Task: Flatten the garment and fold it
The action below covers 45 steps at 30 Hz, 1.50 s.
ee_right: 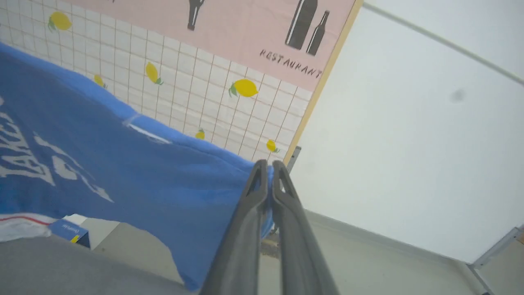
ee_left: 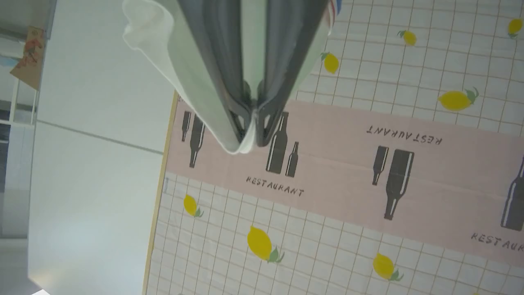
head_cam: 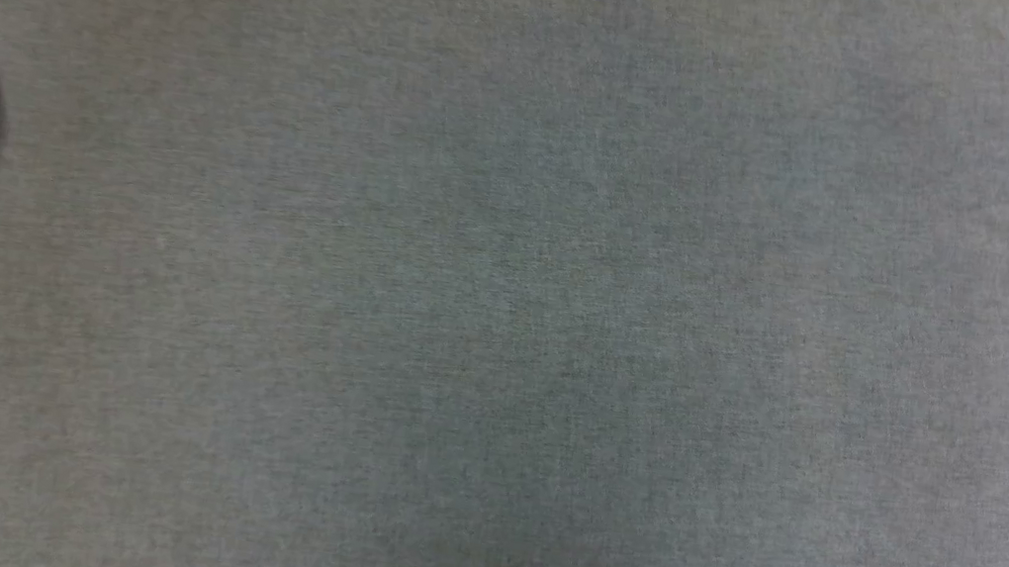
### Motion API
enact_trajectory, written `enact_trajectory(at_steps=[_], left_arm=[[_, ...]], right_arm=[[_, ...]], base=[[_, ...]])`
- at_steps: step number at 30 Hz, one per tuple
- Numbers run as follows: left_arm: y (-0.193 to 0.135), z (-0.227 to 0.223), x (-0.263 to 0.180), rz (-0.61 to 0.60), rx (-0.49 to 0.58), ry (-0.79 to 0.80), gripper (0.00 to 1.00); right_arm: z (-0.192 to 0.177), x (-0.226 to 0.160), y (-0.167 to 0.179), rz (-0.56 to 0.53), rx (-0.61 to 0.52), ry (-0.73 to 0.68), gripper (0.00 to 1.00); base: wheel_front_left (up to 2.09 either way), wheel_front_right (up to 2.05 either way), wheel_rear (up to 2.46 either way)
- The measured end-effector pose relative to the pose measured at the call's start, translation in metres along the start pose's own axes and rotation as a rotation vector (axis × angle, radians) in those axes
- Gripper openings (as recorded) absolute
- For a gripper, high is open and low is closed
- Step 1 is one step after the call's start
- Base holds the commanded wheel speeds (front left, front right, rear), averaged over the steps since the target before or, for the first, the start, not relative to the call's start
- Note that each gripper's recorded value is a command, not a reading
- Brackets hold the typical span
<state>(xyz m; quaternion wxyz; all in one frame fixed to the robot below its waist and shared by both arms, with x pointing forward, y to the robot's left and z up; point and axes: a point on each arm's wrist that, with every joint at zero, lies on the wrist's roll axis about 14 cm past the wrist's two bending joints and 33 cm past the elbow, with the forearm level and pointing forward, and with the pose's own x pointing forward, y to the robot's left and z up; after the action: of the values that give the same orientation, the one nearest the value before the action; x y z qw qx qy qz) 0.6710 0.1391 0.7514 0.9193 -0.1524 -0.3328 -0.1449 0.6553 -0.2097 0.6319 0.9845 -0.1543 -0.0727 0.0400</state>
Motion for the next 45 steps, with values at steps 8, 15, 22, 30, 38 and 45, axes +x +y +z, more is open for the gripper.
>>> enact_trajectory(at_steps=[8, 15, 22, 30, 38, 45], left_arm=[[0.043, -0.115, -0.166, 0.111, 0.076, 0.554, 0.0], [0.035, -0.136, -0.339, 0.229, 0.011, 0.979, 0.0], [0.005, -0.108, -0.438, 0.346, -0.14, 1.171, 0.0], [-0.032, -0.073, -0.498, 0.407, -0.29, 1.292, 0.0], [-0.067, -0.038, -0.555, 0.424, -0.376, 1.459, 0.0], [-0.087, -0.029, -0.569, 0.396, -0.383, 1.497, 0.0]], right_arm=[[-0.091, -0.071, 0.052, 0.133, 0.098, 0.246, 0.0], [-0.123, -0.152, 0.067, 0.167, 0.193, 0.385, 0.0], [-0.132, -0.223, 0.074, 0.133, 0.288, 0.469, 0.0], [-0.139, -0.279, 0.07, 0.078, 0.292, 0.56, 0.0], [-0.155, -0.332, 0.052, -0.016, 0.276, 0.682, 0.0], [-0.172, -0.363, 0.051, -0.054, 0.29, 0.775, 0.0]], base=[[0.0, 0.0, 0.0], [0.0, 0.0, 0.0], [0.0, 0.0, 0.0], [0.0, 0.0, 0.0], [0.0, 0.0, 0.0], [0.0, 0.0, 0.0]])
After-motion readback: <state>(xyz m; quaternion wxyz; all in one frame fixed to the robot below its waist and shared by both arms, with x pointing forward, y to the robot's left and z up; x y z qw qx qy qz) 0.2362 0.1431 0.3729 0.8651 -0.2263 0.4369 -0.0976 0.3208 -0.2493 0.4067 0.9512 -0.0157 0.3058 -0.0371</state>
